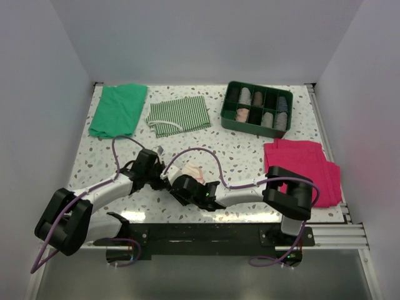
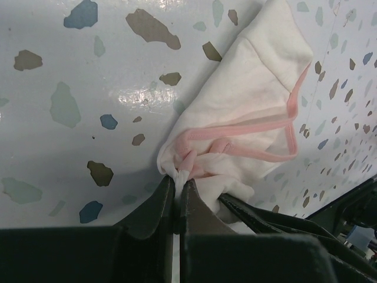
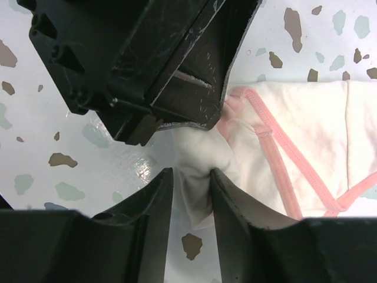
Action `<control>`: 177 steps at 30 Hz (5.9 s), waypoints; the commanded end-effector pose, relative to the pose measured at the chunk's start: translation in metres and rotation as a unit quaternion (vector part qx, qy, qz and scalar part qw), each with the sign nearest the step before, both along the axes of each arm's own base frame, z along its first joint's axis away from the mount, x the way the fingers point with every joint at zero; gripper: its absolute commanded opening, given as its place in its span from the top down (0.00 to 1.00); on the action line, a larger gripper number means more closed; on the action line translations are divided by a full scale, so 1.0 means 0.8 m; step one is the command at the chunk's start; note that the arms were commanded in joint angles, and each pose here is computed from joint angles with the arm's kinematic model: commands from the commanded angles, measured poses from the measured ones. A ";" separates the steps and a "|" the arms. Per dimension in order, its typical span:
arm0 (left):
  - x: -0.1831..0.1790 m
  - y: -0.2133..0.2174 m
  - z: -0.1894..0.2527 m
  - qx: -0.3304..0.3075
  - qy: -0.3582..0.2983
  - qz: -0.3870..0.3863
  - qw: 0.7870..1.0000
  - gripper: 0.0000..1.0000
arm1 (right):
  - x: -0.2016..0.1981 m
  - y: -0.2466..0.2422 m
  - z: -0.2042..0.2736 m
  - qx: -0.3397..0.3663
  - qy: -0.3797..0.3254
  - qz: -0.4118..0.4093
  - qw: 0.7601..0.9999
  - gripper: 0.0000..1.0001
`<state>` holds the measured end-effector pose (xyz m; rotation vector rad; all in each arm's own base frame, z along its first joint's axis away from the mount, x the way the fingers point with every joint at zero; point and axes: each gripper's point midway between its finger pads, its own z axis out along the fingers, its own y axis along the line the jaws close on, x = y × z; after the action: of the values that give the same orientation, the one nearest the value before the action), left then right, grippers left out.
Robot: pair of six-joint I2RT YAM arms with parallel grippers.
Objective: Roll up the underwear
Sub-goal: Roll the underwear to the center of the board.
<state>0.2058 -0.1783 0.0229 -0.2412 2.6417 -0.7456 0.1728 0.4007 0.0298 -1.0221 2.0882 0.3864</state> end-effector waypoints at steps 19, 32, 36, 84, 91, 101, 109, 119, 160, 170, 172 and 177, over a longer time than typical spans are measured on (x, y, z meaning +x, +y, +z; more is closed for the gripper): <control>0.011 -0.002 0.008 -0.003 -0.022 -0.016 1.000 1.00 | -0.005 -0.003 0.031 -0.008 0.014 0.008 1.000 0.51; 0.007 -0.001 0.005 -0.003 -0.018 -0.015 1.000 1.00 | 0.008 0.003 0.039 -0.008 -0.008 -0.006 1.000 0.49; 0.008 -0.002 0.005 -0.004 -0.019 -0.015 1.000 1.00 | 0.010 0.006 0.036 -0.013 -0.010 -0.005 1.000 0.48; 0.031 -0.046 0.080 -0.111 -0.124 -0.069 0.984 0.43 | -0.037 -0.110 -0.002 0.314 0.280 -0.193 0.887 1.00; 0.010 -0.075 0.086 -0.177 -0.135 -0.155 0.963 0.42 | -0.034 -0.117 -0.019 0.320 0.346 -0.218 0.855 1.00; 0.006 -0.079 0.047 -0.181 -0.134 -0.178 0.958 0.40 | -0.026 -0.123 -0.037 0.275 0.395 -0.248 0.841 1.00; 0.020 -0.091 0.028 -0.188 -0.146 -0.197 0.951 0.40 | -0.024 -0.123 -0.038 0.264 0.397 -0.244 0.845 1.00; 0.023 -0.099 0.006 -0.204 -0.138 -0.208 0.947 0.50 | -0.019 -0.117 -0.032 0.256 0.389 -0.231 0.854 1.00; 0.023 -0.100 0.004 -0.054 -0.049 -0.144 0.987 1.00 | -0.009 -0.101 0.075 0.011 0.031 -0.114 0.993 0.45; 0.026 -0.104 0.010 -0.057 -0.050 -0.147 0.986 1.00 | -0.015 -0.074 0.072 -0.027 0.000 -0.064 0.998 0.45; 0.026 -0.105 0.012 -0.058 -0.051 -0.149 0.986 1.00 | -0.010 -0.073 0.072 -0.038 -0.010 -0.066 0.997 0.45; 0.026 -0.107 0.016 -0.061 -0.053 -0.154 0.985 1.00 | 0.000 -0.077 0.058 -0.078 -0.036 -0.066 0.994 0.45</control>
<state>0.2221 -0.2582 0.0279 0.1560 2.5784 -0.9849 0.1584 0.3322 0.0639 -0.9647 2.2073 0.1897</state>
